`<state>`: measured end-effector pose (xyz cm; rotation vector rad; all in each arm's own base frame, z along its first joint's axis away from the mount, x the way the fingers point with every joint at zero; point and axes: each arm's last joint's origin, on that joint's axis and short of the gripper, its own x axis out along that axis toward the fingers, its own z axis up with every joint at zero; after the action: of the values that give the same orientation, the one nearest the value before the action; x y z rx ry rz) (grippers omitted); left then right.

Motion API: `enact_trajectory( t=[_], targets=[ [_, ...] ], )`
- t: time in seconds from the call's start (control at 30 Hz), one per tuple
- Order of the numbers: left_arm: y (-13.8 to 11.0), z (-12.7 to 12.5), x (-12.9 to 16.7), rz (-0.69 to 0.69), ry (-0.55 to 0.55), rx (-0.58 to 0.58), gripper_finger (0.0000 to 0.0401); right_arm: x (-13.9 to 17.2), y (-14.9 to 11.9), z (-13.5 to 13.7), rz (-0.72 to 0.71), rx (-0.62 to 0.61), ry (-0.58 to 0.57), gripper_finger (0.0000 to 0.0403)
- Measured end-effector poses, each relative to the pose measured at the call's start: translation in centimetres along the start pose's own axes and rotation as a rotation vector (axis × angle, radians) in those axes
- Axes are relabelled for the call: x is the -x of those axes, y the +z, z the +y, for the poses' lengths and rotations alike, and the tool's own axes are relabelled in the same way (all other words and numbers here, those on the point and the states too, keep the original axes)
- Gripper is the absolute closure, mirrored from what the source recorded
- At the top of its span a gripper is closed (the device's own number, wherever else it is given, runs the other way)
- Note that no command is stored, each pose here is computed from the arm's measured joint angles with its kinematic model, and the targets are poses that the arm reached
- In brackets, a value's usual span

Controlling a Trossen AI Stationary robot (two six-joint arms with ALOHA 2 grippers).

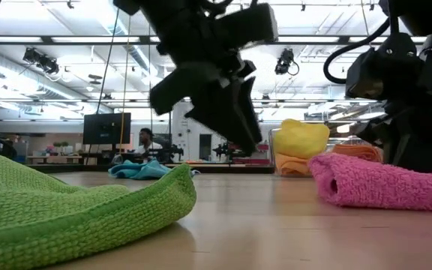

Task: Fold microfiber towels
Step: Fold the pink microfiber cloth

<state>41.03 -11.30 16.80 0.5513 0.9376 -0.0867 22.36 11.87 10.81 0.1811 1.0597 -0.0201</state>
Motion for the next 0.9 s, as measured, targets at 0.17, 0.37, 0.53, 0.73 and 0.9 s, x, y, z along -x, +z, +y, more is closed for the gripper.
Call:
enact_trajectory(
  t=[0.17,0.37,0.53,0.73,0.9],
  targets=[
    [0.3,0.3,1.2,-0.01,0.012,0.036,0.0242,0.4,0.0,0.1,0.004,0.004,0.012,0.0389],
    [0.3,0.3,1.2,-0.011,0.012,0.051,0.025,2.8,0.5,-0.3,-0.003,0.026,-0.001,0.0391],
    [0.4,0.3,1.2,-0.028,0.003,0.056,0.0252,5.1,1.3,-1.3,-0.063,-0.067,-0.037,0.0393],
    [1.3,0.0,0.9,-0.124,-0.027,0.07,0.0243,6.1,2.1,-2.8,-0.114,-0.166,-0.055,0.0394],
    [1.6,-0.6,0.6,-0.153,-0.028,0.058,0.0232,5.0,1.6,-4.3,-0.066,-0.317,-0.086,0.0394]
  ],
)
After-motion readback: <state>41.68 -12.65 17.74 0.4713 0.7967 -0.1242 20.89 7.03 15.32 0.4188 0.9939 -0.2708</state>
